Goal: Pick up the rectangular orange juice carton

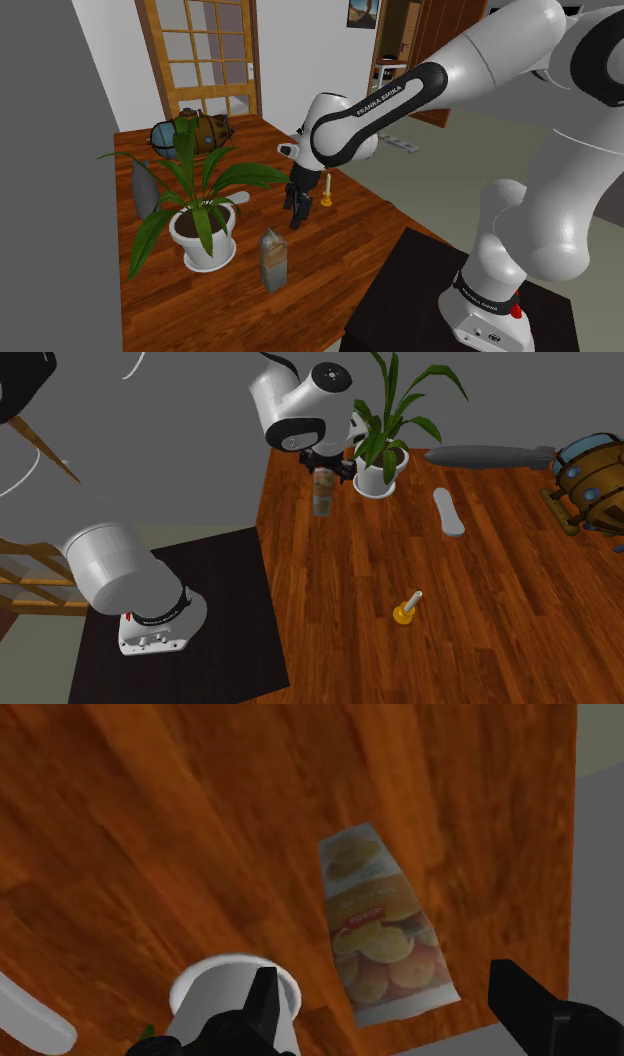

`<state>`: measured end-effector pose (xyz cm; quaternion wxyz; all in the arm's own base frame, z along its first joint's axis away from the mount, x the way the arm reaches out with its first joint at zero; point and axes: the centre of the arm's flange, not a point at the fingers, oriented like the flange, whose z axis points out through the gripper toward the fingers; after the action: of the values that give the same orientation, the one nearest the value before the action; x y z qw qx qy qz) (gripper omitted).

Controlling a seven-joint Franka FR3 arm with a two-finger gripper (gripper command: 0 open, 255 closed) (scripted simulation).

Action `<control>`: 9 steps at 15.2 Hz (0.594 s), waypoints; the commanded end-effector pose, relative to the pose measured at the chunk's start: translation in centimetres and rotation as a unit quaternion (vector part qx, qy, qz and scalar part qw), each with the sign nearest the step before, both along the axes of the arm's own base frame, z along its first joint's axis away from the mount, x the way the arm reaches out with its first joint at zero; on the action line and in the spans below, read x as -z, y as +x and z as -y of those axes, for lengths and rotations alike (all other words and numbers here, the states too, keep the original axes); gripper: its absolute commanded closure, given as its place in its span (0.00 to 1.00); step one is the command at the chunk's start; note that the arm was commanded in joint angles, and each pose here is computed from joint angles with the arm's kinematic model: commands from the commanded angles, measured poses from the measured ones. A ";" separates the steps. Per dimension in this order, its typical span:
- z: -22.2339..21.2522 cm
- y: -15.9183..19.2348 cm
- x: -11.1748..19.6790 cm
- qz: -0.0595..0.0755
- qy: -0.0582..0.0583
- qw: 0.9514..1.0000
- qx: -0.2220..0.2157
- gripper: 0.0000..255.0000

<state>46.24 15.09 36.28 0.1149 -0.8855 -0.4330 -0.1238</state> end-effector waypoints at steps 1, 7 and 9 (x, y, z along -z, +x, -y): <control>-1.6 0.4 2.1 0.007 0.004 0.999 -0.041 0.00; -3.2 0.8 5.9 0.013 0.008 0.997 -0.078 0.00; -3.2 0.8 6.9 0.013 0.008 0.997 -0.078 0.00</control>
<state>46.96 18.30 29.80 0.1251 -0.8466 -0.5009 -0.1294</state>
